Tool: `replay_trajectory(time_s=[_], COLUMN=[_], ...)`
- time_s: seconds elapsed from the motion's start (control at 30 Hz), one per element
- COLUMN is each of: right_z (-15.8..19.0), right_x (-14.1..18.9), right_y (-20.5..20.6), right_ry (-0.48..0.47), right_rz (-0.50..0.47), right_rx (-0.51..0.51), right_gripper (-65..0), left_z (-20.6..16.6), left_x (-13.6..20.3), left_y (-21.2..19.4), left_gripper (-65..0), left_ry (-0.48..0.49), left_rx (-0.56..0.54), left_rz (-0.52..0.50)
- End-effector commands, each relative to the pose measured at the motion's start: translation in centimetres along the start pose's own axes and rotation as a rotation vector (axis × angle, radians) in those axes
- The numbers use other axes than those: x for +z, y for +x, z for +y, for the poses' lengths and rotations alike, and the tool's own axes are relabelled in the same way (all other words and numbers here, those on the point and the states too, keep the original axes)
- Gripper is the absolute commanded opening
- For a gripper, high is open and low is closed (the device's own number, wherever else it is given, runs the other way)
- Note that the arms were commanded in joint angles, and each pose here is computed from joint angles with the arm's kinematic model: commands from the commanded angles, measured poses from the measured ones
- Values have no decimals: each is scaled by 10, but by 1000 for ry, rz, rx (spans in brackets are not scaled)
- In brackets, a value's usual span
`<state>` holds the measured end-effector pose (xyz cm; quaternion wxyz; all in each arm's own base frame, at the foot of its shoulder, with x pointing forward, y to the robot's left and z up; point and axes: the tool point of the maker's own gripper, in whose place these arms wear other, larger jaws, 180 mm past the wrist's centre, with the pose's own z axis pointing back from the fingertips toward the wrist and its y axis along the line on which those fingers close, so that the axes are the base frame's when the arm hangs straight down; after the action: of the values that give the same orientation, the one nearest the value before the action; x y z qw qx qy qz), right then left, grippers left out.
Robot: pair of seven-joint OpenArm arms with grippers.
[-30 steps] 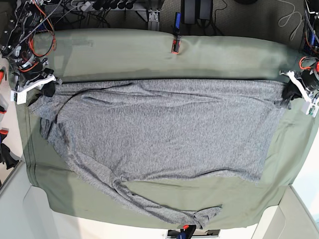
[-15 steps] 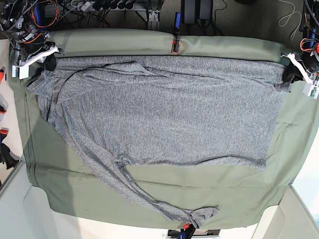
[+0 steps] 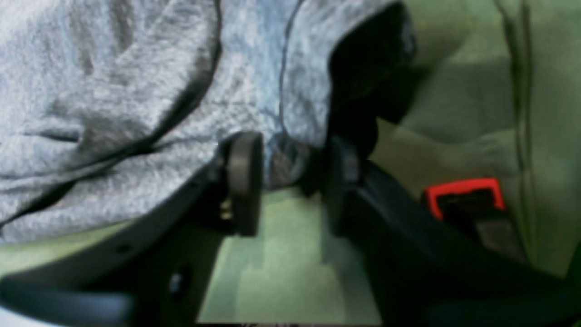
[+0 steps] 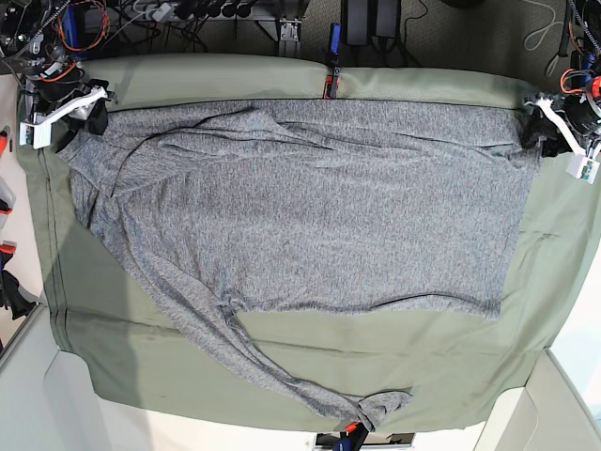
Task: Fold the T-shirt properly
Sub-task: 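Pull the shirt back toward the robot with both grippers and release, then move both grippers to the shirt's side edges midway and grasp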
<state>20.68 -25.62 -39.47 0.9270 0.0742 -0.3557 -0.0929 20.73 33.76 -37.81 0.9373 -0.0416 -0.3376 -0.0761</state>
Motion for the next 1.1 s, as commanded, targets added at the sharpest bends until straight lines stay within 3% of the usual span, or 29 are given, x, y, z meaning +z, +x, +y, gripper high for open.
replay_trajectory(time_s=[0.0,0.1,0.43,0.7,0.9,1.07], right_z=[-5,-13,-54,-61,-43,-19], right_x=[5,8,31,37,18,-35], right_y=[14,20,51,113,164,185], right_ry=[-12,-35,-121,-141,-119,-71], right_rz=[-43,-60,-135,-294,-390,-346], right_rx=[23,33,37,25,61,78], right_gripper=[-367,-328,-328,-329,-329,-328], left_z=[5,9,35,42,42,26], left_x=[6,6,22,32,31,16], left_y=[14,13,25,46,66,80], left_gripper=[-308,-306,-307,-307,-307,-306], left_ry=[4,24,96,83,78,30], left_rx=[-26,-9,54,55,36,-29], left_rz=[-37,-35,-87,-148,-201,-195])
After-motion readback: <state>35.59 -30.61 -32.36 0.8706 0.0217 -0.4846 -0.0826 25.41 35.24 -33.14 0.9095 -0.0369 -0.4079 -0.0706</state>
